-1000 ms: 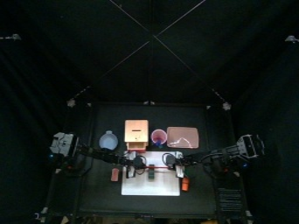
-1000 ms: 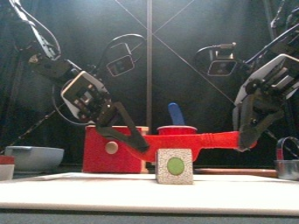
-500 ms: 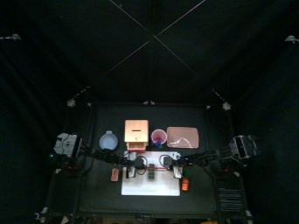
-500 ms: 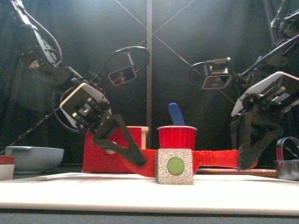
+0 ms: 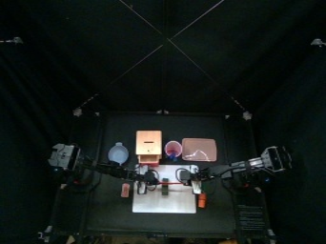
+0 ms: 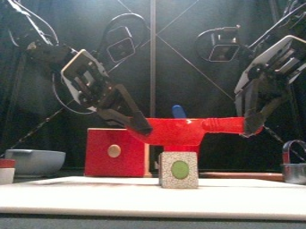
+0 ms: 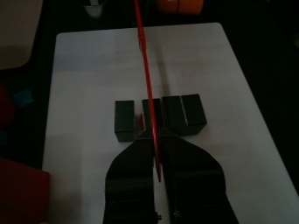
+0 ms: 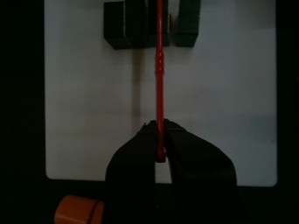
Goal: Place sushi on board then cut the sushi with the knife then place the pieces on the plate
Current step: Cut the sushi into 4 pieces
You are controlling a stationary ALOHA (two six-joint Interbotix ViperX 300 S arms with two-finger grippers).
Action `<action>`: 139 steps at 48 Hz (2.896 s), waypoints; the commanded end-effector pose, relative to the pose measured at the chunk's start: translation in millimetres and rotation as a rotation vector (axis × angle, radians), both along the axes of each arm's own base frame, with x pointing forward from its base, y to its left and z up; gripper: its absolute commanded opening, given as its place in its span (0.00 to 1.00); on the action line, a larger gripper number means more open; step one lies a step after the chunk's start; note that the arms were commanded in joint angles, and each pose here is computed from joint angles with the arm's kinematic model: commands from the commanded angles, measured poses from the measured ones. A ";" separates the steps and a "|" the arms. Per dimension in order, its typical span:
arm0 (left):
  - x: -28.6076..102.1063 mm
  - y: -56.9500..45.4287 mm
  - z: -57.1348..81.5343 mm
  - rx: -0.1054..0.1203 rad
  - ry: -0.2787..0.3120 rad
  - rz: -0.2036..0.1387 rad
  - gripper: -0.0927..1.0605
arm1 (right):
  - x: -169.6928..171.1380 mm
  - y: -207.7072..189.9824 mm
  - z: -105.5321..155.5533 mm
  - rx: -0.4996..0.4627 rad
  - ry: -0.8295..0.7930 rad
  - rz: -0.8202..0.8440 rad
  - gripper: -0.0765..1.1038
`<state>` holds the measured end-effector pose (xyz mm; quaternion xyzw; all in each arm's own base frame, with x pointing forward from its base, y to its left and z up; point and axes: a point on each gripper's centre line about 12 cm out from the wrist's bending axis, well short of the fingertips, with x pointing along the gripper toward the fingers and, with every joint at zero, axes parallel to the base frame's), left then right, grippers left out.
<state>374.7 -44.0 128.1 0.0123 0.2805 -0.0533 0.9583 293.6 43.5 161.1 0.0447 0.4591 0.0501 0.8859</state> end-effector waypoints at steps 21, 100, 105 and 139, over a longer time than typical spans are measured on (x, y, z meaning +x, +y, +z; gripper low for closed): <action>8.8 -13.5 -4.6 -0.012 0.003 -0.018 0.37 | 3.5 16.7 -8.8 0.031 0.035 0.023 0.21; 3.5 -9.1 -18.3 -0.006 0.044 -0.010 0.37 | 8.7 8.7 -17.9 0.000 0.060 0.018 0.21; 4.0 -12.2 -25.3 -0.004 0.061 -0.017 0.37 | 9.8 12.7 -24.0 0.014 0.072 0.014 0.21; 2.0 -23.2 -42.9 -0.024 0.109 -0.012 0.37 | 9.0 22.1 -50.0 0.026 0.137 0.011 0.21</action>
